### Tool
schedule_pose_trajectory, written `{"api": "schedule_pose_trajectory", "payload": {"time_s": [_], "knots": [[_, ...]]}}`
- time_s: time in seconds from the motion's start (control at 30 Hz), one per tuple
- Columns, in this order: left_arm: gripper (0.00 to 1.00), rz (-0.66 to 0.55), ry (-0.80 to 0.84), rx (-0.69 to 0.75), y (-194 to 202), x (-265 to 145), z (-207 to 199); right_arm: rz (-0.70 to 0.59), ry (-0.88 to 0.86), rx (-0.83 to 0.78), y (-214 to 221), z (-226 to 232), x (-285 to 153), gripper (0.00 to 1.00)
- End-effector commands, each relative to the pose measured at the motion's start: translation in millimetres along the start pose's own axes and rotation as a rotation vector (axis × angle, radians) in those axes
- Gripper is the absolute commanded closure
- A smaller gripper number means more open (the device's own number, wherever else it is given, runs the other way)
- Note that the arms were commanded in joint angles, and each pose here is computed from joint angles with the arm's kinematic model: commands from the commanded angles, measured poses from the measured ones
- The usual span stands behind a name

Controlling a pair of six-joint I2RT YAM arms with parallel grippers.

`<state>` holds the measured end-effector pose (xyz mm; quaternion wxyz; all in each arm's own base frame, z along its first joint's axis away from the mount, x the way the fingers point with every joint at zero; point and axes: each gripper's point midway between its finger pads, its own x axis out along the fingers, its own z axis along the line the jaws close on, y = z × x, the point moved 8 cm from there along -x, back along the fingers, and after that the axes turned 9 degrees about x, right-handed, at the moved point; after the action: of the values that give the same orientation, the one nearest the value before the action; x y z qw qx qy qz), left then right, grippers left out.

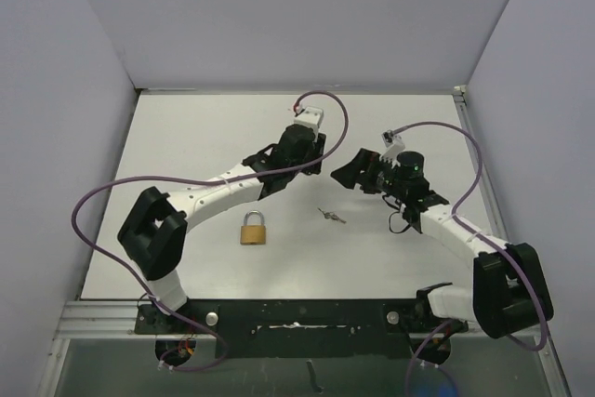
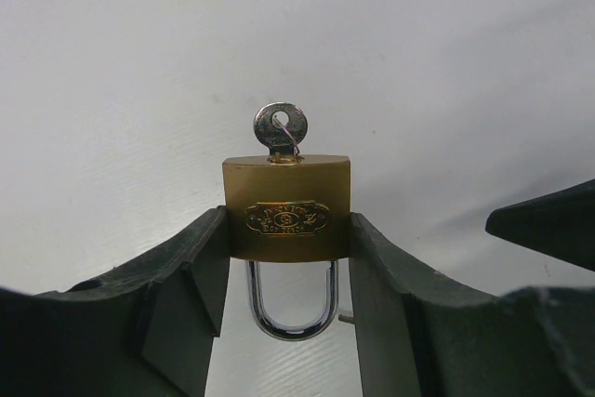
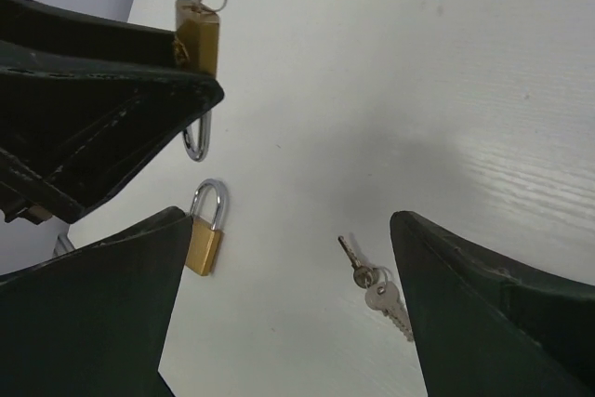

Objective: Unlock with the key

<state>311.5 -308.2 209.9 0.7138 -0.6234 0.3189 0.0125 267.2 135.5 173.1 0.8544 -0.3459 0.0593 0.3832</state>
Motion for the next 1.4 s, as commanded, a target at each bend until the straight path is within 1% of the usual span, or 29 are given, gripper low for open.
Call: {"api": "schedule_pose_trajectory", "payload": {"time_s": [0.0, 0.13, 0.27, 0.57, 0.9, 1.13, 1.37], "knots": [[1.00, -0.061, 0.019, -0.133, -29.3, 0.3, -7.3, -0.063, -0.134, -0.084, -8.3, 14.7, 14.9, 0.07], [1.00, -0.051, 0.049, -0.194, -30.6, 1.2, -9.0, -0.086, -0.195, -0.069, -0.5, 9.7, 25.8, 0.02], [1.00, -0.049, 0.075, -0.240, -33.5, 0.2, -9.9, -0.093, -0.259, -0.048, 4.9, 7.2, 34.3, 0.00], [1.00, -0.044, 0.085, -0.260, -34.9, 1.9, -11.2, -0.091, -0.352, -0.009, 10.0, 7.7, 46.1, 0.02], [1.00, -0.055, 0.118, -0.280, -39.8, -0.1, -15.4, -0.080, -0.338, 0.023, 12.1, 2.7, 55.6, 0.02], [1.00, -0.078, 0.151, -0.304, -45.1, -11.5, -15.7, -0.077, -0.309, 0.046, 13.7, -5.8, 62.7, 0.02], [1.00, -0.126, 0.166, -0.322, -58.3, -26.3, -13.1, -0.069, -0.303, 0.069, 17.8, -12.7, 68.7, 0.02]]}}
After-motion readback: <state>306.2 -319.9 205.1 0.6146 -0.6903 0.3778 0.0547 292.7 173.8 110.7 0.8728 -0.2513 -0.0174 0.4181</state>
